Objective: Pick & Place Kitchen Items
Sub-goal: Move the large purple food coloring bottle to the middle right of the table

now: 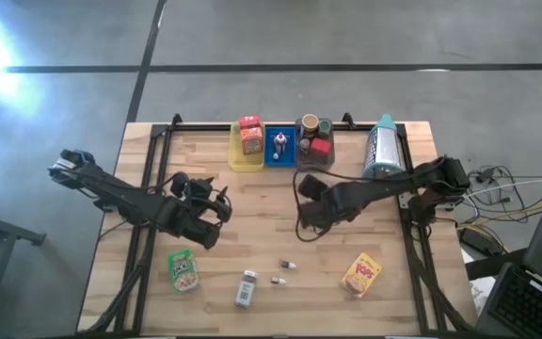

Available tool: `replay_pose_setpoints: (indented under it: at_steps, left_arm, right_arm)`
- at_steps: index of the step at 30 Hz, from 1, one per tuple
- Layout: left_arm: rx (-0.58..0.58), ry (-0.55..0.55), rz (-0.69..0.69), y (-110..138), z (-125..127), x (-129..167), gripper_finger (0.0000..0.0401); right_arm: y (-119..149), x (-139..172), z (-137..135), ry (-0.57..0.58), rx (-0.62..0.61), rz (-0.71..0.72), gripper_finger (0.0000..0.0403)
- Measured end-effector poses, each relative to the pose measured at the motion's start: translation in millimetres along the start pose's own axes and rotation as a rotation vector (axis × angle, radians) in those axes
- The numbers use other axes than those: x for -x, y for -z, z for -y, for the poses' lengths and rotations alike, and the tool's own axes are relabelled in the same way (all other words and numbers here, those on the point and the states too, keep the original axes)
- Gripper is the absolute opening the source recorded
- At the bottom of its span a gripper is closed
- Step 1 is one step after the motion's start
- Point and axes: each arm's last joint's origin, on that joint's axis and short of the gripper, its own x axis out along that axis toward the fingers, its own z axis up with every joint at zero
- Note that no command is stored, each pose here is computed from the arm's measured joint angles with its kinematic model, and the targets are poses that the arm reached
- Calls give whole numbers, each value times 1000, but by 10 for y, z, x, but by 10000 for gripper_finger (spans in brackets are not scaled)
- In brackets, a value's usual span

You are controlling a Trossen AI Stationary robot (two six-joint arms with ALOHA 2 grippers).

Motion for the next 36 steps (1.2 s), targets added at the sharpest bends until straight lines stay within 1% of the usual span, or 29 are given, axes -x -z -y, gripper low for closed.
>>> replay_pose_setpoints:
  at_steps: [3, 5, 9, 13, 16, 23, 28, 33, 36]
  left_arm:
    - [6, 0, 1, -3, 3, -4, 243]
    - [11, 2, 1, -5, 6, -4, 243]
    - [12, 3, 1, -5, 7, -4, 243]
    - [8, 2, 1, 2, 5, -7, 243]
    - [5, 1, 0, 6, 3, -8, 243]
    - [-2, 0, -4, 27, -4, -15, 243]
    - [-1, 0, -5, 29, -4, -16, 243]
    - [-1, 0, -5, 29, -4, -16, 243]
    - [0, 0, -5, 29, -4, -16, 243]
  right_arm:
    - [-43, -11, -2, 54, 120, -74, 112]
    - [-78, -73, -13, 34, 186, -109, 112]
    - [-171, -248, -62, -46, 322, -188, 112]
    - [-261, -404, -70, -23, 382, -311, 112]
    - [-289, -459, -70, -37, 386, -315, 112]
    - [-343, -504, -99, -109, 378, -241, 112]
    - [-365, -510, -82, -96, 351, -213, 113]
    - [-384, -522, -76, -112, 324, -170, 131]
    - [-390, -527, -72, -109, 321, -169, 132]
